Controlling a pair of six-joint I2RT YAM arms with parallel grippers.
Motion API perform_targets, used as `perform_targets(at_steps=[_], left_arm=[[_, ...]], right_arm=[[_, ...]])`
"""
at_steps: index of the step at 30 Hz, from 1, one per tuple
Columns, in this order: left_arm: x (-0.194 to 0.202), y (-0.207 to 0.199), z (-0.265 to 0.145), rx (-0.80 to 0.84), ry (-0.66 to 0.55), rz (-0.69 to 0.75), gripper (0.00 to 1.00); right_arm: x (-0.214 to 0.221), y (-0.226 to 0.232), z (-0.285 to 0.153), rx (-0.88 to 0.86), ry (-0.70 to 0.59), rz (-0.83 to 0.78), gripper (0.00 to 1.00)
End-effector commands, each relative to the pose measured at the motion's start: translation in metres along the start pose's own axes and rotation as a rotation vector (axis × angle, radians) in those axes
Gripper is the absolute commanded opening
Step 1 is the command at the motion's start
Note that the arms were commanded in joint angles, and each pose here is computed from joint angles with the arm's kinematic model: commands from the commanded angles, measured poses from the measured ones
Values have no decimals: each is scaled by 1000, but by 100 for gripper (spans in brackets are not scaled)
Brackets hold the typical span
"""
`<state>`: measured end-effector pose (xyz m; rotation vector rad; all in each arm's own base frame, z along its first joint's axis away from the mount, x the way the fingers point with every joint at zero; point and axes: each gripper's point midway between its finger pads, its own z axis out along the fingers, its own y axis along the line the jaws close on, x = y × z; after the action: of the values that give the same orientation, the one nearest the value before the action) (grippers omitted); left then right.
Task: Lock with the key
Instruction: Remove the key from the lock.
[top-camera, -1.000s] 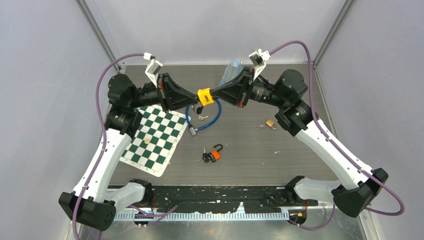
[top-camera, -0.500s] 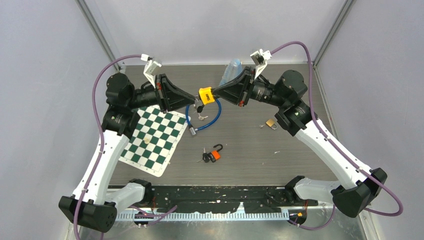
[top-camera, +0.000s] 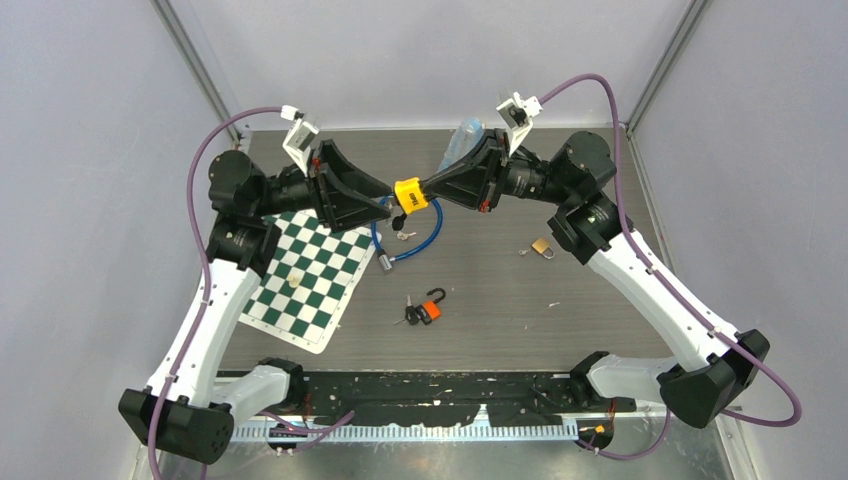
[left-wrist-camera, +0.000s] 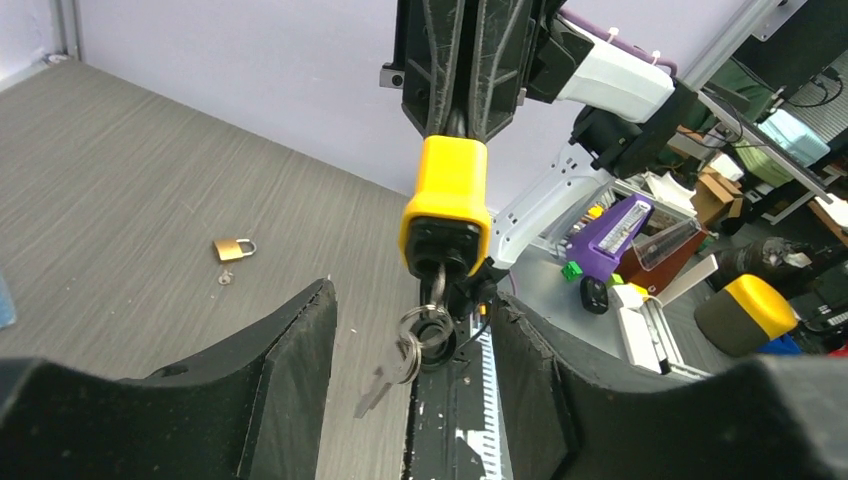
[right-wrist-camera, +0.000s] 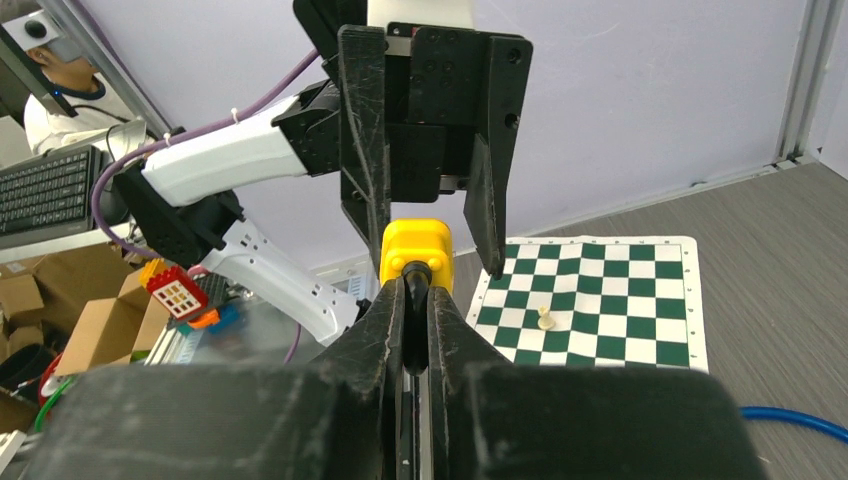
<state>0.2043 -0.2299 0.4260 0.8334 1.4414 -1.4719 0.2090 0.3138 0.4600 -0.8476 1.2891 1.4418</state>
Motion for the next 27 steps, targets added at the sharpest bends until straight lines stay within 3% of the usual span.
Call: perform_targets(at_steps=[1,5,7,12,21,27], left_arm=[[-1,-4,6,45,9,25,47],[8,-12,8,108,53,26,21],[12,-14,8,125,69,21,1],[14,-17,3,127,75,55,0],[10,14,-17,-63,70,57,0],[11,16,-17,-68,75,52,0]], right_arm=[[-29,21,1,-61,-47,-110,5],[-31,18,2,-47,-51,-107,5],[-32,16,3,-35,-51,-107,5],[-33,8,3,5,-48,-104,5],[-40,0,-11,53,-63,-123,5],[-41,-3,-14,73,-66,-126,5]])
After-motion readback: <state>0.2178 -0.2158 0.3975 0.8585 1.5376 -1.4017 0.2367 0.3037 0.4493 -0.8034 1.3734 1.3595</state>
